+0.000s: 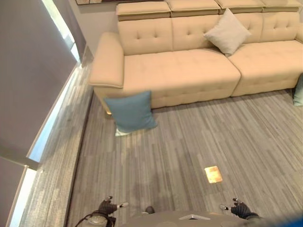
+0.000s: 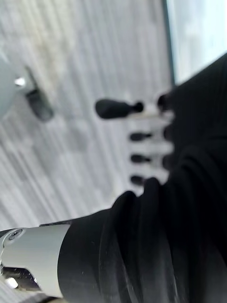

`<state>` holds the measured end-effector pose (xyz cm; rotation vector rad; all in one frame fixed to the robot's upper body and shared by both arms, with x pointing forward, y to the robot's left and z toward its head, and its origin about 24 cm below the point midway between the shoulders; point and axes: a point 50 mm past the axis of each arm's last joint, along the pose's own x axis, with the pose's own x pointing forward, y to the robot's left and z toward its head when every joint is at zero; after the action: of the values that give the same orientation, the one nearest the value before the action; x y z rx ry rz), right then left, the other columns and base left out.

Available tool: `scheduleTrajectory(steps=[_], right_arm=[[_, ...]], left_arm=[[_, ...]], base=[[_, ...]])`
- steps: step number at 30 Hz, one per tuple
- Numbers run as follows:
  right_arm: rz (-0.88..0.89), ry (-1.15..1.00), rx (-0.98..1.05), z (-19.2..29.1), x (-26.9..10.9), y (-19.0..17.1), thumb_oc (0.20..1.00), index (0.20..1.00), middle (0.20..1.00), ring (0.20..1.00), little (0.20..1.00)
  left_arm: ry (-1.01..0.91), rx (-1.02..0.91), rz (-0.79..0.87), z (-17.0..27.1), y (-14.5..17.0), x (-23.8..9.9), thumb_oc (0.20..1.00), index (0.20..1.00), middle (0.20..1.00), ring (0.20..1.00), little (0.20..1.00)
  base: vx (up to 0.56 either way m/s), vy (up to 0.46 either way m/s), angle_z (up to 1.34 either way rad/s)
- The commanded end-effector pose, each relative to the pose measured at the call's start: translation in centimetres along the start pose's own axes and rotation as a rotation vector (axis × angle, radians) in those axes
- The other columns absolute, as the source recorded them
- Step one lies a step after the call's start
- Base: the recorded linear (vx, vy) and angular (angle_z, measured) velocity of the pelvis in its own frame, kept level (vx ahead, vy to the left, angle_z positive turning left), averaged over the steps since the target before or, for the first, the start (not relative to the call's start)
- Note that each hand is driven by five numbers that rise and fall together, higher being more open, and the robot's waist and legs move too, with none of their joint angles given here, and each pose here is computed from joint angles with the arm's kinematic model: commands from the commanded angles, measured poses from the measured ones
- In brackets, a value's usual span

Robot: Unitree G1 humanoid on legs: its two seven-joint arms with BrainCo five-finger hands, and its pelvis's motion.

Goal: Pick up all the scattered cushions and arrange them neatly on the sofa.

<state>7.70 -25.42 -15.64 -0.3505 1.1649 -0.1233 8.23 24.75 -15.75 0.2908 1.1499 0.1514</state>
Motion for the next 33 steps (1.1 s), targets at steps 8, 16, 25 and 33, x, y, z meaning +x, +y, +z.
scheduleTrajectory(steps=[8, 16, 25, 33], right_arm=[[-0.016, -0.025, -0.075, 1.2, 0.3, -0.2, 1.000, 1.000, 1.000, 1.000, 1.000], [-0.027, -0.023, -0.107, 1.4, 0.4, -0.6, 1.000, 1.000, 1.000, 1.000, 1.000], [-0.018, -0.062, -0.130, 3.0, 0.7, -0.4, 1.000, 1.000, 1.000, 1.000, 1.000], [-0.016, -0.058, -0.118, 2.8, 0.6, -0.4, 1.000, 1.000, 1.000, 1.000, 1.000]], left_arm=[[-0.048, -0.003, 0.003, 2.0, -0.2, 0.5, 1.000, 1.000, 1.000, 1.000, 1.000], [-0.017, 0.008, 0.010, 1.2, 0.0, 0.3, 1.000, 1.000, 1.000, 1.000, 1.000], [-0.066, -0.003, 0.042, 2.8, 1.0, 0.6, 1.000, 1.000, 1.000, 1.000, 1.000], [-0.064, -0.023, 0.036, 3.0, 0.9, 0.7, 1.000, 1.000, 1.000, 1.000, 1.000]], base=[[0.00, 0.000, 0.00], [0.00, 0.008, -0.01], [-0.07, 0.007, 0.06], [-0.05, -0.134, 0.60]])
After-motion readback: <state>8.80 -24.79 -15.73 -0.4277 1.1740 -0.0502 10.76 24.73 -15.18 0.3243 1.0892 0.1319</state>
